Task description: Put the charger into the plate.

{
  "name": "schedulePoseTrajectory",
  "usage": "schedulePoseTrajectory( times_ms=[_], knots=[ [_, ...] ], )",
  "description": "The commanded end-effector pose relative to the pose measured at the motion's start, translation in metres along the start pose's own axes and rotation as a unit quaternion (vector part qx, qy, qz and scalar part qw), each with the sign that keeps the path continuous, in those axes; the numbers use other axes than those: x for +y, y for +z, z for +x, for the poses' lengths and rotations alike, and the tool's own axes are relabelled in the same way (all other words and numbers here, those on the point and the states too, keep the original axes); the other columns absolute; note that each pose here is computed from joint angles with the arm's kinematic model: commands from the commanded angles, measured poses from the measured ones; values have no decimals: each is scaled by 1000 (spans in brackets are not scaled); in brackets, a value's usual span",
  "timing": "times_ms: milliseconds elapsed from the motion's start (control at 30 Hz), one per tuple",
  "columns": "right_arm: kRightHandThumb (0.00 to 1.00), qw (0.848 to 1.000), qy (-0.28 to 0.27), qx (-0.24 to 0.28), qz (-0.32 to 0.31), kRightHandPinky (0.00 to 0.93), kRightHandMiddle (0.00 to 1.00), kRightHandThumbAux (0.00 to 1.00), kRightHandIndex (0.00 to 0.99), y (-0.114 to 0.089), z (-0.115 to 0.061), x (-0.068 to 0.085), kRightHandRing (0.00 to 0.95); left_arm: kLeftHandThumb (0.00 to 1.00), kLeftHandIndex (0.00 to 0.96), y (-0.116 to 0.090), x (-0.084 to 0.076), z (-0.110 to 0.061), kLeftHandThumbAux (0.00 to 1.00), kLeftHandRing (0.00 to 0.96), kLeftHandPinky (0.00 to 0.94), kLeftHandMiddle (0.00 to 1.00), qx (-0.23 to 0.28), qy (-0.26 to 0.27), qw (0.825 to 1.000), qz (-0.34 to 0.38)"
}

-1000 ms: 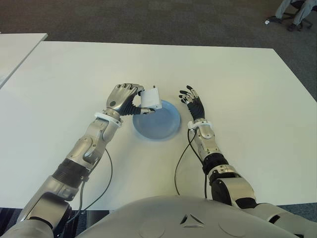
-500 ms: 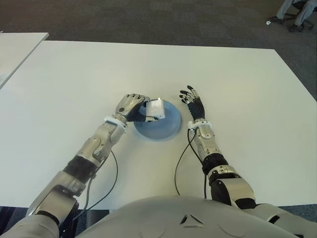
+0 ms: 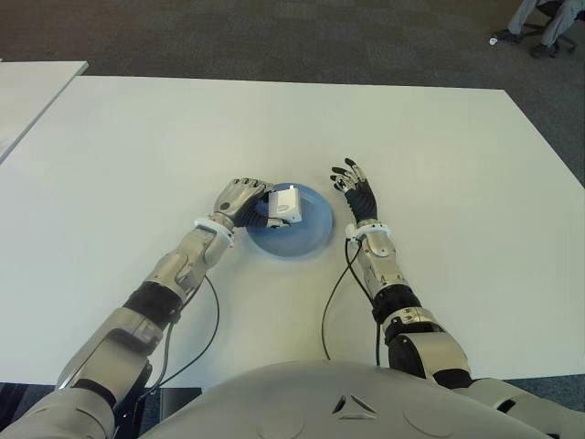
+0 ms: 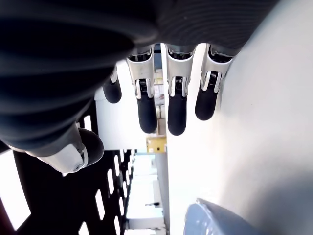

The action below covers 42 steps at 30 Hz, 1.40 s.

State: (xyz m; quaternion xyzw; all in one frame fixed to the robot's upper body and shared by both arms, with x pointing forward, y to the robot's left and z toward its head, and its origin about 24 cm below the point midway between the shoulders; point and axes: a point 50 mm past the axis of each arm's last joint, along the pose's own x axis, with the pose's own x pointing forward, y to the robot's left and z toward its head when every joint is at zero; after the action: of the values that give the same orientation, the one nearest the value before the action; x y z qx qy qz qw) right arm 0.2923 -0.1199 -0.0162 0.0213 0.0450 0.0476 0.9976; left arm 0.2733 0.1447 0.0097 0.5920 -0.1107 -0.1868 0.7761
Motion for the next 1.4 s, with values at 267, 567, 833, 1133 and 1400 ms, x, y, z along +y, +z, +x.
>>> schedulePoseTrajectory(
  times_ms=[267, 567, 833, 1133, 1400],
  knots=[
    [0, 999, 34, 12, 5, 11, 34, 544, 2, -13, -15, 5, 25, 242, 13, -6, 17, -4, 312, 16, 14, 16, 24, -62, 997, 33],
    [24, 998, 62, 3, 2, 0, 1, 528, 0, -10, -16, 9, 0, 210, 0, -7, 24, -6, 313, 0, 0, 0, 29, -48, 998, 38],
    [24, 996, 84, 8, -15, 0, 0, 534, 0, -9, -16, 11, 0, 243, 23, -10, 25, -6, 363, 0, 0, 0, 34, -38, 997, 54],
    [0, 995, 93, 15, -27, 0, 0, 560, 0, -9, -16, 12, 0, 284, 54, -10, 27, -7, 407, 0, 0, 0, 34, -34, 997, 63],
    [0, 995, 96, 18, -32, 0, 0, 558, 0, -10, -15, 13, 0, 304, 56, -9, 31, -8, 426, 0, 0, 0, 32, -31, 997, 65]
  ],
)
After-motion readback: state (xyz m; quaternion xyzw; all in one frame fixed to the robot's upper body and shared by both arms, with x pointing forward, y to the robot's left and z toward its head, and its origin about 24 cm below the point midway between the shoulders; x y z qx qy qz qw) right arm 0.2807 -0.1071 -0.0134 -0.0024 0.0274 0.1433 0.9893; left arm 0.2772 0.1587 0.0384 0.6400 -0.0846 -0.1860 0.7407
